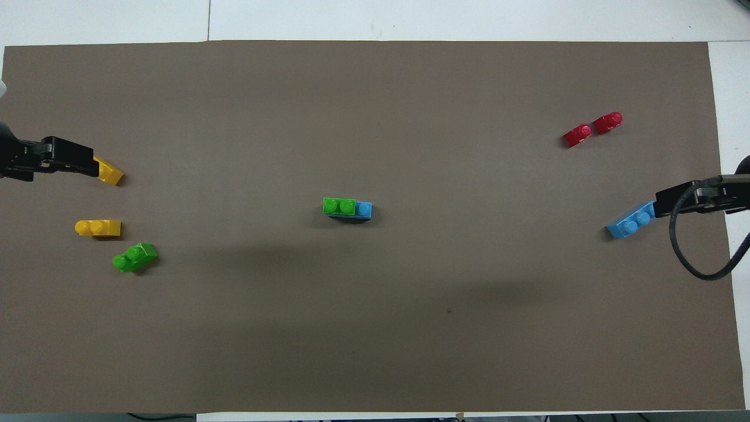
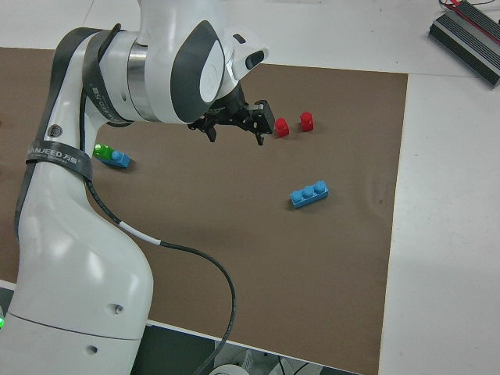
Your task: Remove green block with left arm and hold with right
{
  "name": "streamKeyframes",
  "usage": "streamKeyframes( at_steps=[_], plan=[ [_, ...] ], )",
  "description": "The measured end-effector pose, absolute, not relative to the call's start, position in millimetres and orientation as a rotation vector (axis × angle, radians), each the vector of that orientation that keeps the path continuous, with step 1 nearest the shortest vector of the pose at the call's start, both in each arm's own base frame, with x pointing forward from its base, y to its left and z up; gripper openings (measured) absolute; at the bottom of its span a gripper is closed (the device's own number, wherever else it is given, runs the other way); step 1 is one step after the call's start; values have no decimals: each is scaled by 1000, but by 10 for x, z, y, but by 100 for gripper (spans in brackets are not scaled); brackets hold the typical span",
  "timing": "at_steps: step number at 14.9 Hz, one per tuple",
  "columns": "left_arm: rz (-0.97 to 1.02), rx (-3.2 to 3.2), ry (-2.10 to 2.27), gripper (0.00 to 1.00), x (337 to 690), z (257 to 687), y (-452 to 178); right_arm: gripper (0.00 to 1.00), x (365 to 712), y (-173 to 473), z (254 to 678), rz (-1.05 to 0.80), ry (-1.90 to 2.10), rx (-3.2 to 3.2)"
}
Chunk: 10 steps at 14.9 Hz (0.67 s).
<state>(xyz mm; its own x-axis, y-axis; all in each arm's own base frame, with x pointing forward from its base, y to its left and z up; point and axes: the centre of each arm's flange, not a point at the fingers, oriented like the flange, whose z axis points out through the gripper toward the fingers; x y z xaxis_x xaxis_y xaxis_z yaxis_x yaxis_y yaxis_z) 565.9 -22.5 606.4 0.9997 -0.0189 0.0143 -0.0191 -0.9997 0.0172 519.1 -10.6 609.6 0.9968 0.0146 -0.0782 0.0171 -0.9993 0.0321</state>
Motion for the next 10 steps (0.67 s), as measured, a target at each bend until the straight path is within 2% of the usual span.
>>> streamKeyframes(
  at_steps=[8, 10],
  plan=[
    [25, 3124, -30, 100, 5661, 6066, -225, 100, 5189, -97, 6071, -129, 25, 3115],
    [26, 3124, -30, 100, 5662, 6067, -225, 100, 5192, -108, 6046, -130, -85, 3138]
  ],
)
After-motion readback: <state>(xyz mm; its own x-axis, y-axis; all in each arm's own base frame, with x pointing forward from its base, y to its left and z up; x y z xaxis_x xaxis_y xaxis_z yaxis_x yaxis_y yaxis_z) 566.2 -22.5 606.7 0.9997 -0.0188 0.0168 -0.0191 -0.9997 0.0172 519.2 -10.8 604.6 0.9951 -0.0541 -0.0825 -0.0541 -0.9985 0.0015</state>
